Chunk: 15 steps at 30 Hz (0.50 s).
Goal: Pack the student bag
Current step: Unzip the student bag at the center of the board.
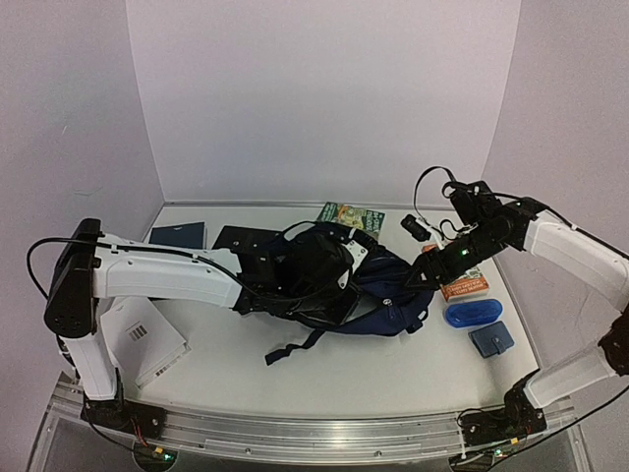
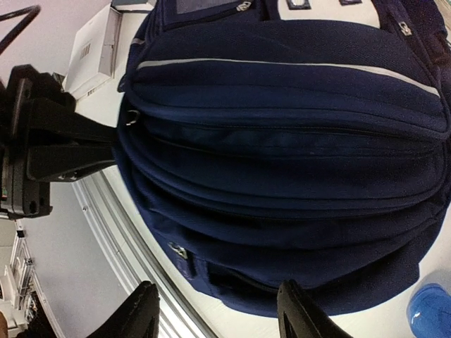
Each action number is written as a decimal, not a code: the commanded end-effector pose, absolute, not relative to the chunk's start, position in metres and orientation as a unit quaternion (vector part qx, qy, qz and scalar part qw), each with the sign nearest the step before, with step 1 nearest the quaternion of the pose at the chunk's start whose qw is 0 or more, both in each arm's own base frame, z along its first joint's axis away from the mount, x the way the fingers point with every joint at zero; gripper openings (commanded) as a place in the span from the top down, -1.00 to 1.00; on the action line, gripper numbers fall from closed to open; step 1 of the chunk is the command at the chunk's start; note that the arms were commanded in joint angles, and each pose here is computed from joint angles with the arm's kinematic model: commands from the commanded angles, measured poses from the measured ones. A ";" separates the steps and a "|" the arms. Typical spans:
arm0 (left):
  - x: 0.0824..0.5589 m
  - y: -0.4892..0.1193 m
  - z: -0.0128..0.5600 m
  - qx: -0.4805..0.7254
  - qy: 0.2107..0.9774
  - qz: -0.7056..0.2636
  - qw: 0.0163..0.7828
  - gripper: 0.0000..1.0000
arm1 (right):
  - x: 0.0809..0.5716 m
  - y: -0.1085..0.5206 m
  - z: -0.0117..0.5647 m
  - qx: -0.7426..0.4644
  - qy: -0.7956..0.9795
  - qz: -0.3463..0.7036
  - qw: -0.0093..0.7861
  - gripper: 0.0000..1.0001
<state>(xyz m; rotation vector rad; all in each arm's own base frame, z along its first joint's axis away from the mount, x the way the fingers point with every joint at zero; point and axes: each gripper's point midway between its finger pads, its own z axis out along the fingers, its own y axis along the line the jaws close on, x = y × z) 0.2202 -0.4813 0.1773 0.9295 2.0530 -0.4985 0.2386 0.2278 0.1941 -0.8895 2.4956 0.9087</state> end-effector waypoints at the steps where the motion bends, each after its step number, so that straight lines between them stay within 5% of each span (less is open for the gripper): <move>1: 0.240 -0.494 0.229 0.293 0.809 -0.254 0.441 1.00 | 0.224 0.240 0.205 -0.360 0.858 0.310 0.196 -0.10; 15: 0.246 -0.496 0.241 0.269 0.809 -0.283 0.441 0.99 | 0.242 0.248 0.183 -0.362 0.874 0.246 0.212 -0.03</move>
